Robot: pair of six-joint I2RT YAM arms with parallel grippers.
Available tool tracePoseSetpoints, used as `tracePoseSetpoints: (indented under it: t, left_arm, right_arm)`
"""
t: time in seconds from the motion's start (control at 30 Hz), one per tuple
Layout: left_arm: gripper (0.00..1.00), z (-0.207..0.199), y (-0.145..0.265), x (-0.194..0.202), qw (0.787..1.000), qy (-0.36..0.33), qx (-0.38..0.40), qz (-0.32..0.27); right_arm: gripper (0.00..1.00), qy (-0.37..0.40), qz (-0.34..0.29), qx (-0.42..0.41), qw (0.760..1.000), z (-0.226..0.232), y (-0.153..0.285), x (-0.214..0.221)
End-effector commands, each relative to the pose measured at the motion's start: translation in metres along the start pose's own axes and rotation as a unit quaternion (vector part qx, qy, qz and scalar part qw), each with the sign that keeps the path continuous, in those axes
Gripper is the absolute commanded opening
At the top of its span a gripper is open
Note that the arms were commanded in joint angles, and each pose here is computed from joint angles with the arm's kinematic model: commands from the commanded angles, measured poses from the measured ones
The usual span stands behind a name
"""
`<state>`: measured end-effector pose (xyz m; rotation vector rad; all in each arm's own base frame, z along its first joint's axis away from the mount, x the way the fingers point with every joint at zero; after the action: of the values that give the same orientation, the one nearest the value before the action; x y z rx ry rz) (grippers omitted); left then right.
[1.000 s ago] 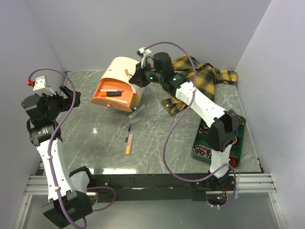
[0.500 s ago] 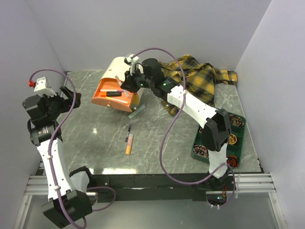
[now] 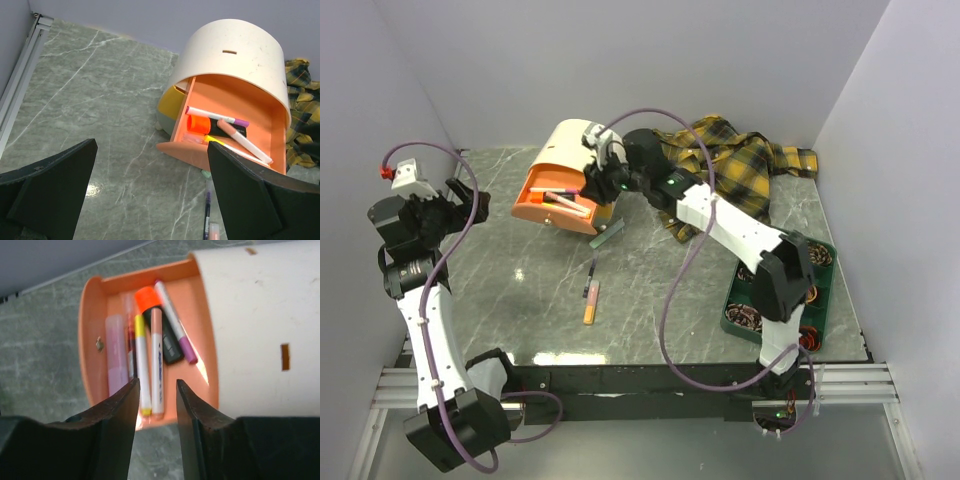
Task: Sort the stationery into containers
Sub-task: Place the pen in the drawer, then pick up the pen from the center of the board.
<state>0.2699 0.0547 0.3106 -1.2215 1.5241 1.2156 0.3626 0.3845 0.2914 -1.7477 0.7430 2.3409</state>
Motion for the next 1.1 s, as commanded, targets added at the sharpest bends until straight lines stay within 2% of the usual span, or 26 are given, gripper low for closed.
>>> tracePoseSetpoints:
  t: [0.0, 0.1, 0.17, 0.23, 0.37, 0.4, 0.47, 0.5, 0.53, 0.7, 0.77, 0.8, 0.93, 1.07]
  left_arm:
    - [0.99, -0.003, 0.001, -0.013, 0.999, -0.024, 0.011, -0.020]
    - [0.99, -0.011, 0.008, -0.010, 0.999, -0.042, 0.035, 0.001]
    - [1.00, -0.019, 0.013, -0.003, 0.996, -0.060, 0.062, 0.030]
    - [0.99, -0.024, 0.017, 0.005, 0.993, -0.073, 0.076, 0.051]
    - [1.00, -0.039, 0.024, 0.010, 0.987, -0.095, 0.124, 0.047]
    - [1.00, -0.043, 0.025, 0.011, 0.985, -0.099, 0.137, 0.047]
    - [0.99, -0.052, 0.028, 0.017, 0.981, -0.109, 0.151, 0.047]
    - [1.00, -0.054, 0.028, 0.017, 0.982, -0.108, 0.151, 0.045]
    - [0.99, -0.055, 0.029, 0.021, 0.983, -0.094, 0.149, 0.047]
    - [0.99, -0.048, 0.027, 0.008, 0.992, -0.074, 0.098, 0.018]
    - [0.99, -0.044, 0.025, 0.001, 0.994, -0.068, 0.080, 0.010]
    - [1.00, -0.042, 0.023, -0.003, 0.995, -0.070, 0.073, 0.003]
    - [0.99, -0.040, 0.017, -0.026, 0.995, -0.071, 0.061, -0.020]
    - [0.99, -0.044, 0.019, -0.035, 0.995, -0.062, 0.071, -0.025]
  right_arm:
    - [0.45, 0.102, -0.020, -0.047, 0.993, 0.026, 0.057, -0.017]
    - [0.45, 0.114, 0.042, -0.060, 0.991, 0.021, 0.077, 0.042]
    - [0.45, 0.139, 0.062, -0.068, 0.986, 0.023, 0.093, 0.058]
    - [0.45, 0.191, 0.094, -0.104, 0.972, 0.022, 0.111, 0.085]
    - [0.48, 0.286, 0.126, -0.165, 0.935, 0.026, 0.123, 0.127]
    - [0.48, 0.322, 0.129, -0.191, 0.918, 0.026, 0.119, 0.133]
    - [0.50, 0.332, 0.159, -0.226, 0.902, 0.030, 0.119, 0.148]
    - [0.50, 0.369, 0.163, -0.253, 0.880, 0.029, 0.109, 0.151]
    - [0.50, 0.364, 0.193, -0.282, 0.866, 0.033, 0.113, 0.163]
    - [0.50, 0.447, 0.218, -0.370, 0.785, 0.054, 0.083, 0.186]
    - [0.51, 0.480, 0.224, -0.379, 0.759, 0.058, 0.073, 0.193]
    - [0.51, 0.498, 0.224, -0.396, 0.738, 0.066, 0.063, 0.201]
    - [0.52, 0.531, 0.260, -0.418, 0.690, 0.074, 0.040, 0.217]
    - [0.53, 0.542, 0.264, -0.438, 0.667, 0.089, 0.014, 0.225]
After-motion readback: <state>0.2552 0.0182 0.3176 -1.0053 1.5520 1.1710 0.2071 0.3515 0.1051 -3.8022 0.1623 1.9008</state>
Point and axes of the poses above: each gripper's point midway between its finger pads, its own y axis back along the fingers, its own z axis along the line the jaws close on, x = y × z, the point moved 5 cm from there along y, back along the fingers, and after that the axes turned 9 degrees about -y, right-handed, at the moved point
